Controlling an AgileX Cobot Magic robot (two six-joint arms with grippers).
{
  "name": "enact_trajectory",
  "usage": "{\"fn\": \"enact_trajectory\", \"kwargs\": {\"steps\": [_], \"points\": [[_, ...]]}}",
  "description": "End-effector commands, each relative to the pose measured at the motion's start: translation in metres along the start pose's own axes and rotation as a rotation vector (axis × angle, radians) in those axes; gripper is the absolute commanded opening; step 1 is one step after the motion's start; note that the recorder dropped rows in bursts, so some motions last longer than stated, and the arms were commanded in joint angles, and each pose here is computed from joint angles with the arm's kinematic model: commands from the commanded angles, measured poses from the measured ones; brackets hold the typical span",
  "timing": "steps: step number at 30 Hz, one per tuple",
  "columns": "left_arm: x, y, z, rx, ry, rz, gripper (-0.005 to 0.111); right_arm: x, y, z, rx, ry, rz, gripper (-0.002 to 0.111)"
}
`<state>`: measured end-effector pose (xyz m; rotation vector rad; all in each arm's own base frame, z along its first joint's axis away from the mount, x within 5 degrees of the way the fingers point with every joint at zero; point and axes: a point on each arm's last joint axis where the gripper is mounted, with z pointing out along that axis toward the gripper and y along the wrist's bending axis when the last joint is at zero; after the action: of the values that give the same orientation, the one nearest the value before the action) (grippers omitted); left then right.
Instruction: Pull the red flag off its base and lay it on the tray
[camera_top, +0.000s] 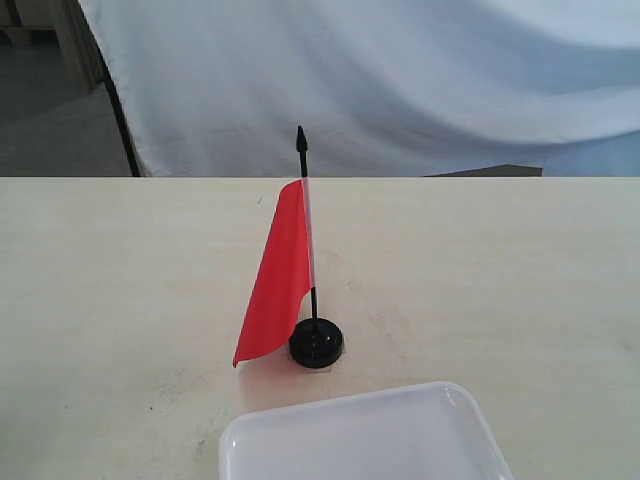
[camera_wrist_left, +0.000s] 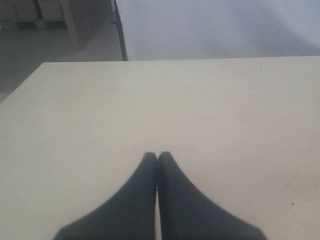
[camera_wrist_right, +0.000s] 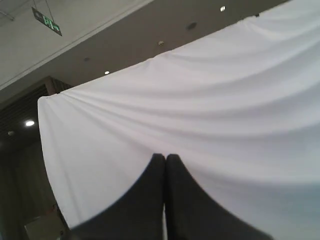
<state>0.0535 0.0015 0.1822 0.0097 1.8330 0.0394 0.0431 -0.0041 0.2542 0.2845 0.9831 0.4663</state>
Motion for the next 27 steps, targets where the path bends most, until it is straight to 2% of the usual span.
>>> {"fn": "enact_trajectory", "kwargs": {"steps": [1, 6, 9, 11, 15, 21, 27], "points": [[0.000, 0.000, 0.000, 0.001, -0.006, -0.003, 0.000, 0.002, 0.000, -0.001, -0.004, 0.018, -0.014, -0.001], [0.000, 0.000, 0.000, 0.001, -0.006, -0.003, 0.000, -0.006, 0.005, 0.006, -0.056, -0.093, -0.057, -0.001], [0.000, 0.000, 0.000, 0.001, -0.006, -0.003, 0.000, -0.004, 0.010, 0.017, -0.119, -0.111, -0.130, -0.001], [0.000, 0.000, 0.000, 0.001, -0.006, -0.003, 0.000, 0.003, 0.014, 0.027, -0.181, -0.096, -0.182, -0.001], [0.000, 0.000, 0.000, 0.001, -0.006, -0.003, 0.000, 0.026, 0.016, 0.057, -0.238, 0.055, -0.251, -0.001], [0.000, 0.000, 0.000, 0.001, -0.006, -0.003, 0.000, 0.081, 0.017, 0.123, -0.408, 0.350, -0.320, -0.001], [0.000, 0.000, 0.000, 0.001, -0.006, -0.003, 0.000, 0.164, -0.009, 0.169, -0.529, 0.630, -0.364, -0.001]]}}
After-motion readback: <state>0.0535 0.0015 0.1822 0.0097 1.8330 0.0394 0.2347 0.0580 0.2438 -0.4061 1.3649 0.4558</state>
